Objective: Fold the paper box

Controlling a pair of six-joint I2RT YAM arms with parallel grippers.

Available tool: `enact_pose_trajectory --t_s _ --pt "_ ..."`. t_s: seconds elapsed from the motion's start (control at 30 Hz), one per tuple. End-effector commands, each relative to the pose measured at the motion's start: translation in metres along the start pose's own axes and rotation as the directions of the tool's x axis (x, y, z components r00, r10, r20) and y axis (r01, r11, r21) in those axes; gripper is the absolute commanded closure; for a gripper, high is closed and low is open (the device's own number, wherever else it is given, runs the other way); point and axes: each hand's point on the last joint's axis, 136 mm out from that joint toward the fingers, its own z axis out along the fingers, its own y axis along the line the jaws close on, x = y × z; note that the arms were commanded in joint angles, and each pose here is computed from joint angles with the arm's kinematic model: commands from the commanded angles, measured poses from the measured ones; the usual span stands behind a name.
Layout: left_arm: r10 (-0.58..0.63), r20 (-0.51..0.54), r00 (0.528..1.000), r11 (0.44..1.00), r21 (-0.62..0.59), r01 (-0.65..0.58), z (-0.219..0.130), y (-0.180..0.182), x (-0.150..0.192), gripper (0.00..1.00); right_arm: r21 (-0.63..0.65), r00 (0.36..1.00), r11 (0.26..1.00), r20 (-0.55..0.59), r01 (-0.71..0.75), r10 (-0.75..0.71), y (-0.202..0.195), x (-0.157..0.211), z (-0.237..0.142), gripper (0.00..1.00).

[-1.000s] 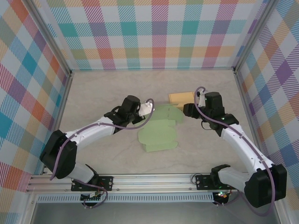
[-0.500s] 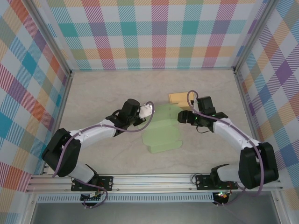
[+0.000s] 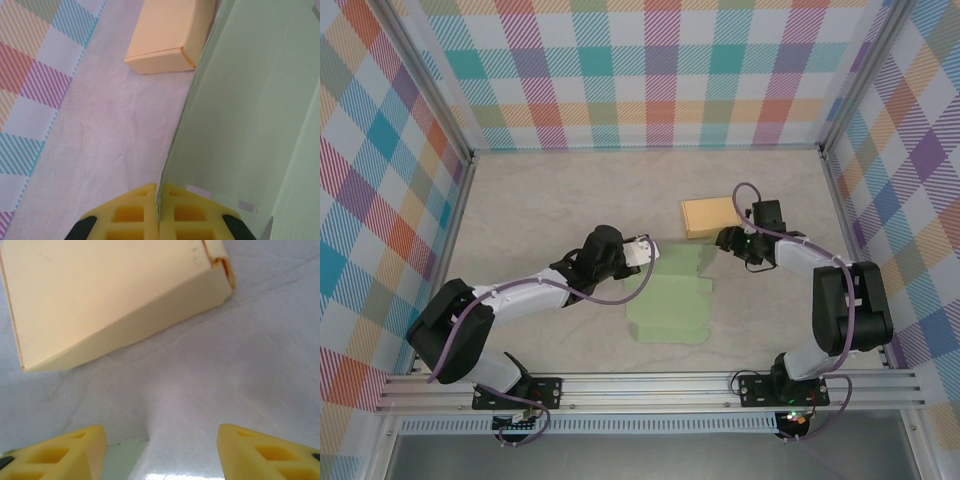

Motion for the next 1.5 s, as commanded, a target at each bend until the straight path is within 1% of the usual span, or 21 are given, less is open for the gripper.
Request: enact_pose_trajectory --t_s 0.0,0.03,0.17,0.23,0.37,0.43,0.5,0.57,0.63,0.77,0.87,0.93,1.03,1.17,1.47 --pt "-0.046 -0.003 0.999 0.990 -0.135 0.045 0.002 0.031 -0.012 1.00 -0.064 0.999 0.998 0.050 0.004 -0.001 0.019 -0.019 -0.008 0.39" --pt "-0.064 -0.021 0.998 0.986 -0.155 0.060 0.003 0.035 -0.011 1.00 -0.060 0.998 0.998 0.055 0.010 -0.007 0.020 -0.021 -0.011 0.39" --pt "-0.093 -0.027 0.995 0.978 -0.192 0.086 0.010 0.044 -0.017 1.00 -0.023 0.996 0.999 0.079 0.034 -0.032 0.017 -0.029 -0.028 0.38" --pt "-0.095 -0.037 0.995 0.970 -0.227 0.084 0.015 0.047 -0.018 1.00 -0.011 0.995 0.999 0.095 0.035 -0.033 0.015 -0.035 -0.038 0.38" --pt "-0.091 -0.091 0.992 0.957 -0.285 0.062 0.026 0.048 -0.019 1.00 0.006 0.991 0.999 0.130 0.036 -0.037 0.014 -0.046 -0.059 0.38" --pt "-0.094 -0.092 0.991 0.945 -0.321 0.060 0.030 0.049 -0.019 1.00 0.028 0.989 0.999 0.143 0.037 -0.040 0.012 -0.049 -0.068 0.39" --pt "-0.093 -0.090 0.992 0.945 -0.322 0.059 0.032 0.045 -0.021 1.00 0.023 0.987 0.999 0.157 0.037 -0.040 0.016 -0.050 -0.078 0.40" --pt "-0.091 -0.075 0.993 0.941 -0.332 0.061 0.032 0.043 -0.023 1.00 -0.023 0.985 0.999 0.164 0.048 -0.043 0.026 -0.050 -0.087 0.45" --pt "-0.090 -0.048 0.995 0.935 -0.347 0.068 0.031 0.042 -0.026 1.00 -0.112 0.984 0.991 0.170 0.069 -0.049 0.043 -0.049 -0.095 0.47" --pt "-0.061 -0.001 0.998 0.922 -0.383 0.056 0.029 0.040 -0.029 1.00 -0.253 0.979 0.960 0.189 0.119 -0.072 0.073 -0.050 -0.110 0.47" --pt "-0.016 0.014 1.000 0.912 -0.410 0.020 0.030 0.037 -0.030 1.00 -0.308 0.973 0.939 0.213 0.155 -0.090 0.087 -0.055 -0.119 0.46" --pt "0.010 -0.001 1.000 0.910 -0.414 -0.009 0.034 0.034 -0.029 1.00 -0.303 0.969 0.938 0.225 0.171 -0.103 0.089 -0.059 -0.121 0.46" --pt "0.031 -0.014 0.999 0.909 -0.414 -0.034 0.039 0.030 -0.028 1.00 -0.304 0.970 0.936 0.215 0.178 -0.115 0.091 -0.061 -0.118 0.45" --pt "0.042 -0.018 0.999 0.909 -0.414 -0.046 0.043 0.024 -0.028 1.00 -0.319 0.974 0.931 0.196 0.177 -0.119 0.094 -0.062 -0.109 0.45" --pt "0.074 -0.023 0.997 0.902 -0.425 -0.077 0.045 0.022 -0.031 1.00 -0.293 0.966 0.928 0.185 0.230 -0.181 0.101 -0.076 -0.093 0.44"
